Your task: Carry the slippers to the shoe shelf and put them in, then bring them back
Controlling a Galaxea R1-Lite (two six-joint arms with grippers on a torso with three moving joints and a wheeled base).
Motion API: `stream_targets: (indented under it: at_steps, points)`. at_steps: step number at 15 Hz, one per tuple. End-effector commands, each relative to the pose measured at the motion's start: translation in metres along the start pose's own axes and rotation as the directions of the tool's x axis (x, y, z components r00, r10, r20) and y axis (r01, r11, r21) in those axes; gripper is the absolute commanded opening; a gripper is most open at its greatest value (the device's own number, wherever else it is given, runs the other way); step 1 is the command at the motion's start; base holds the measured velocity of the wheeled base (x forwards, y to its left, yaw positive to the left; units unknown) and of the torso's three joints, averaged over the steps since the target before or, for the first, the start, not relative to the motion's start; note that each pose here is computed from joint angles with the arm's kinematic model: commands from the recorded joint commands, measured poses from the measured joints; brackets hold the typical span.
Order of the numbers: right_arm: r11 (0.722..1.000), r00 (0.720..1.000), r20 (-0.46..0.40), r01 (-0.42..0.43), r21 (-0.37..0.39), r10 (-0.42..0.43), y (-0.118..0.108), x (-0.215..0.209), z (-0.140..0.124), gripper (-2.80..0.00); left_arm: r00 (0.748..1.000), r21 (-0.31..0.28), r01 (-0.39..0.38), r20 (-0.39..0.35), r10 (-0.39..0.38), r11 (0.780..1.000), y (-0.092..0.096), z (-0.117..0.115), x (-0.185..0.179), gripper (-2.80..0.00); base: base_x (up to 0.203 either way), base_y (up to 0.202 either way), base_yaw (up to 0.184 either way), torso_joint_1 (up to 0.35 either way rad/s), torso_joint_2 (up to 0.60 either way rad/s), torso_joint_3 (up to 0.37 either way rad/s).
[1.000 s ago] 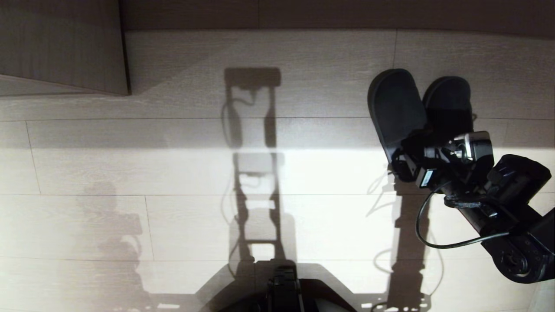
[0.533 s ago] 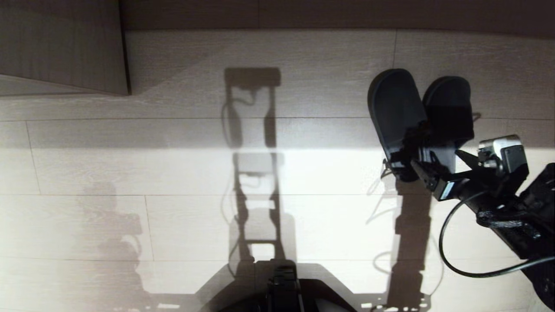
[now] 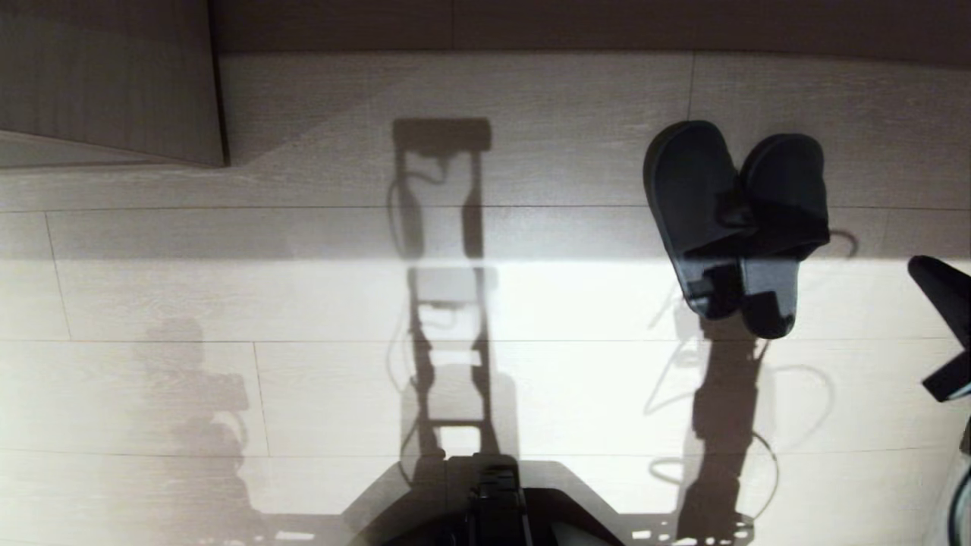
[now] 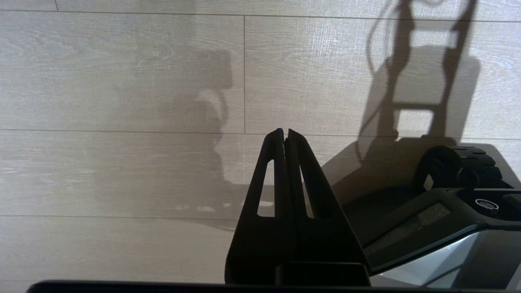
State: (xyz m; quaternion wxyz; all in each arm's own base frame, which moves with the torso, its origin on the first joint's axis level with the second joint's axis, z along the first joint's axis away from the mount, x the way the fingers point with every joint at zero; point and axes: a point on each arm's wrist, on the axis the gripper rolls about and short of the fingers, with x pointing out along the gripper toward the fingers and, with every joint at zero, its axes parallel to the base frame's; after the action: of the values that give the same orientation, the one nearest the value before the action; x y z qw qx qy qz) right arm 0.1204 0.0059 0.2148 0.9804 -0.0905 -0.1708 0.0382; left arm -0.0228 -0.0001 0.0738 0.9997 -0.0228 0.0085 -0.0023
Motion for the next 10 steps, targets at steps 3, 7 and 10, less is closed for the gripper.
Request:
stream_targets:
  at_steps: [3, 7, 10]
  points:
    - [1.0, 0.995, 0.098, 0.023, -0.005, -0.023, 0.0, -0.089, 0.038, -2.8, 1.0, 0.0, -0.002, 0.002, 0.002, 1.0, 0.0, 0.0, 0.0, -2.8, 0.0, 0.0, 0.0, 0.0, 0.0, 0.0]
    - [0.998, 0.998, 0.041, 0.058, -0.008, -0.057, 0.008, -0.142, 0.024, -2.8, 1.0, 0.0, -0.002, 0.002, 0.002, 1.0, 0.0, 0.0, 0.0, -2.8, 0.0, 0.0, 0.0, 0.0, 0.0, 0.0]
    - [0.999, 0.997, -0.069, 0.045, 0.0, -0.045, 0.016, -0.152, -0.019, -2.8, 1.0, 0.0, 0.0, 0.001, 0.0, 1.0, 0.0, 0.0, 0.0, -2.8, 0.0, 0.0, 0.0, 0.0, 0.0, 0.0]
